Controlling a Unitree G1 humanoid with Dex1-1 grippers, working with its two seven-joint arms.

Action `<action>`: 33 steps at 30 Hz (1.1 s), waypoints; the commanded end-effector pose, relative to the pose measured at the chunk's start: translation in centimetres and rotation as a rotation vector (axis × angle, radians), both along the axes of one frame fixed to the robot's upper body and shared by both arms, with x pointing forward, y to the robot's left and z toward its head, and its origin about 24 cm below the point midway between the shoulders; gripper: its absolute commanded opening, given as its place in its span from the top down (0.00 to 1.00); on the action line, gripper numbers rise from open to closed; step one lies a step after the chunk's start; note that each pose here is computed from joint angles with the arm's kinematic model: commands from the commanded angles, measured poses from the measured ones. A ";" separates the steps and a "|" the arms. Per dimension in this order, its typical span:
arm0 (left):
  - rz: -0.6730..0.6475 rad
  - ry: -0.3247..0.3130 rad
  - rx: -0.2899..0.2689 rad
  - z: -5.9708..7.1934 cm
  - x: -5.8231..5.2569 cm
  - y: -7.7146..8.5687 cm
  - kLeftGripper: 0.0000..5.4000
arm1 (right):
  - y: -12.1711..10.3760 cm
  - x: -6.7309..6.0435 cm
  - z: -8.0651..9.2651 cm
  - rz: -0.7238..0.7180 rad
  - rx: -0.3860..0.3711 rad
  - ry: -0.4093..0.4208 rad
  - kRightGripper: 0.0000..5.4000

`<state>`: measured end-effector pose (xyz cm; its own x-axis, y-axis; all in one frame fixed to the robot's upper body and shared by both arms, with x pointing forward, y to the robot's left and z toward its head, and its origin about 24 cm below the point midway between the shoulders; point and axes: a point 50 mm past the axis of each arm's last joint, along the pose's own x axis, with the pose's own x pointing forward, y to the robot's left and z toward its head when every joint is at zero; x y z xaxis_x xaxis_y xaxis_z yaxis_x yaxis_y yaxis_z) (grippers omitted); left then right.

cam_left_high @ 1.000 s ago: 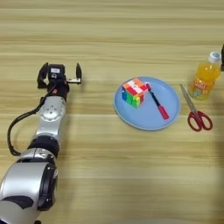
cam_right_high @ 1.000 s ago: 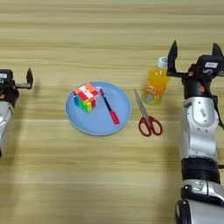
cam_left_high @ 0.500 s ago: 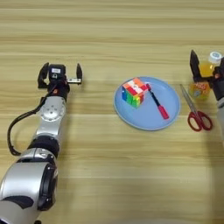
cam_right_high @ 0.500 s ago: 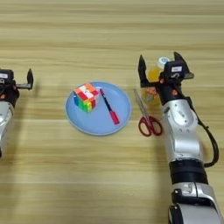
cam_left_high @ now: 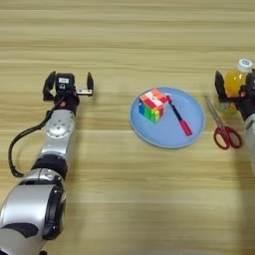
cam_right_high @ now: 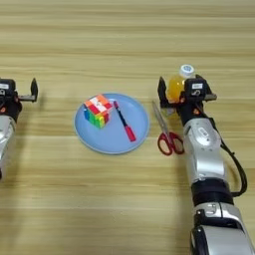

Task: Move the objects on the table

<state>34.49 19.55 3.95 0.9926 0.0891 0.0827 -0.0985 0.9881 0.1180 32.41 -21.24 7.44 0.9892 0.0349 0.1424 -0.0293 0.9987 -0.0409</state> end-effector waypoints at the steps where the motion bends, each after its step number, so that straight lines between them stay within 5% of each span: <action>1: -0.005 0.000 0.009 0.3 0.3 0.0 0.00 | 0.3 0.5 -0.1 0.017 0.013 0.024 0.00; 14: -0.005 0.000 0.009 0.3 0.3 0.0 0.00 | 0.0 0.7 -0.5 0.004 0.020 0.043 0.00; 33: -0.005 0.001 0.009 0.3 0.3 -0.1 0.00 | -0.1 0.9 -0.9 0.006 0.021 0.065 0.35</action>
<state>34.49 19.55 3.95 0.9926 0.0887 0.0827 -0.0981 0.9881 0.1182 32.90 -21.33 6.06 0.9969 0.0351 0.0704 -0.0336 0.9992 -0.0234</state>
